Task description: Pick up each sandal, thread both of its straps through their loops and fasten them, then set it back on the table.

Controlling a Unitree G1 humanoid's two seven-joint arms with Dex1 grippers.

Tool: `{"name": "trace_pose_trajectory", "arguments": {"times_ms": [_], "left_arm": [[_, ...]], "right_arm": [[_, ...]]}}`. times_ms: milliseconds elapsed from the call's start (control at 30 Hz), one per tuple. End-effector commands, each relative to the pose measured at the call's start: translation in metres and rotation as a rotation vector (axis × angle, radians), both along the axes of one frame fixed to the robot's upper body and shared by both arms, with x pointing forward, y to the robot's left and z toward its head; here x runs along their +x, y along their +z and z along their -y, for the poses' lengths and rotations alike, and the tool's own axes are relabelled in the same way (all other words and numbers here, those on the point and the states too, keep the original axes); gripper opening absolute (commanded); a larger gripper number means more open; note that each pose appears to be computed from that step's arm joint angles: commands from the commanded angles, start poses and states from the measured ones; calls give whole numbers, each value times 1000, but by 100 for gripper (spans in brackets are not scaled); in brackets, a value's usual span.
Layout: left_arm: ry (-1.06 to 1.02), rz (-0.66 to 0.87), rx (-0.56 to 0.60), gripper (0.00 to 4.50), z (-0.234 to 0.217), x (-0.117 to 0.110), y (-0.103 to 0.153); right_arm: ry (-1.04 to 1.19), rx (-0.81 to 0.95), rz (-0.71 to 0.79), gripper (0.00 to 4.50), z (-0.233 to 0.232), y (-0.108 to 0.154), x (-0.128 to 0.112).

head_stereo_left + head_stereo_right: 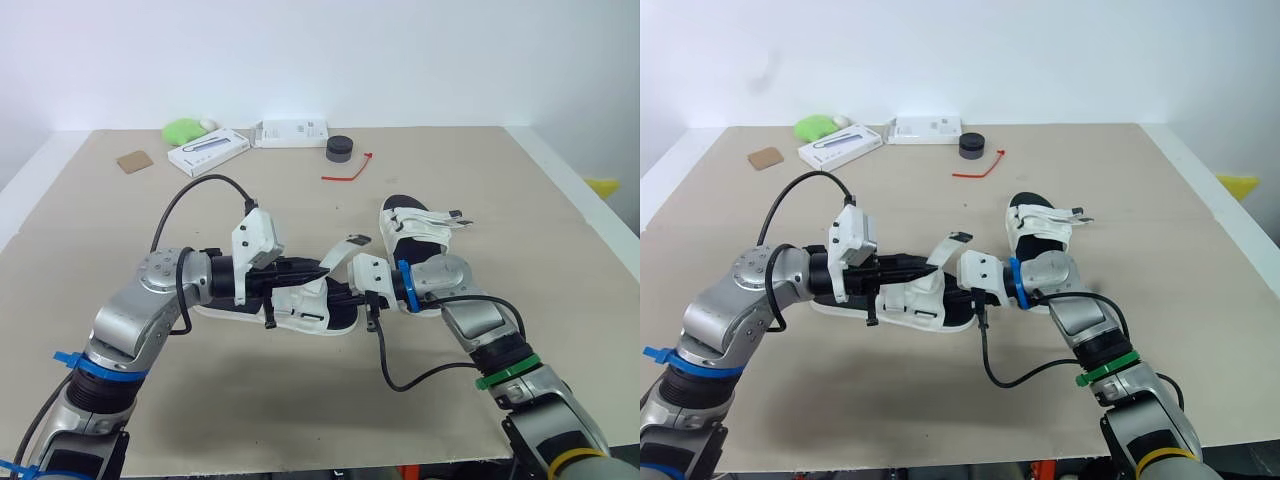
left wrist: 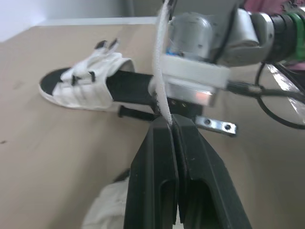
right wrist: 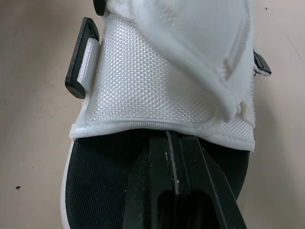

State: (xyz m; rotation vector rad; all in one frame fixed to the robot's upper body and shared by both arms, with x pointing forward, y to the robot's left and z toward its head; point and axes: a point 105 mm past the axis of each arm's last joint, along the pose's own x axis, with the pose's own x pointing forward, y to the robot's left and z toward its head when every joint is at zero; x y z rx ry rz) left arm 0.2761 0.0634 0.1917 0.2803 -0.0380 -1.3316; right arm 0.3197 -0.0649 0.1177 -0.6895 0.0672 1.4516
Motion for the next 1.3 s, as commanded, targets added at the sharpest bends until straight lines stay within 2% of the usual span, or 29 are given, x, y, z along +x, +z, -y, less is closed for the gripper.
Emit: {"name": "trace_pose_trajectory", "arguments": {"times_ms": [33, 167, 267, 300, 333, 467, 600, 633, 767, 967, 1167, 1300], "left_arm": [[-81, 60, -3, 6, 4, -17, 11], [-169, -21, 39, 6, 2, -37, 2], [-191, -36, 58, 6, 2, -42, 0], [-203, -48, 67, 63, 1, -45, -1], [-213, -63, 75, 88, 1, -47, -2], [-252, -108, 109, 244, -2, -55, -8], [-287, -167, 170, 420, -8, -63, -17], [-294, -173, 179, 443, -10, -64, -18], [-348, -208, 200, 443, -15, -74, -17], [-363, -449, 167, 443, -36, -79, -7], [-259, -691, 128, 443, -43, -81, -28], [-184, -768, 98, 443, -36, -77, -41]], "right_arm": [[4, -30, -16, 0, 2, -6, -1], [10, -34, -18, 0, 2, -7, -2], [13, -34, -18, 0, 2, -7, -2], [16, -34, -18, 0, 1, -7, -2], [17, -34, -19, 0, 1, -7, -2], [22, -35, -18, 0, 0, -7, -2], [25, -38, -17, 0, 1, -7, -2], [26, -38, -16, 0, 1, -7, -2], [27, -41, -16, 0, 1, -7, -2], [27, -43, -20, 0, 2, -7, -2], [27, -38, -22, 0, 0, -7, -2], [27, -37, -22, 0, 0, -6, -1]]}}
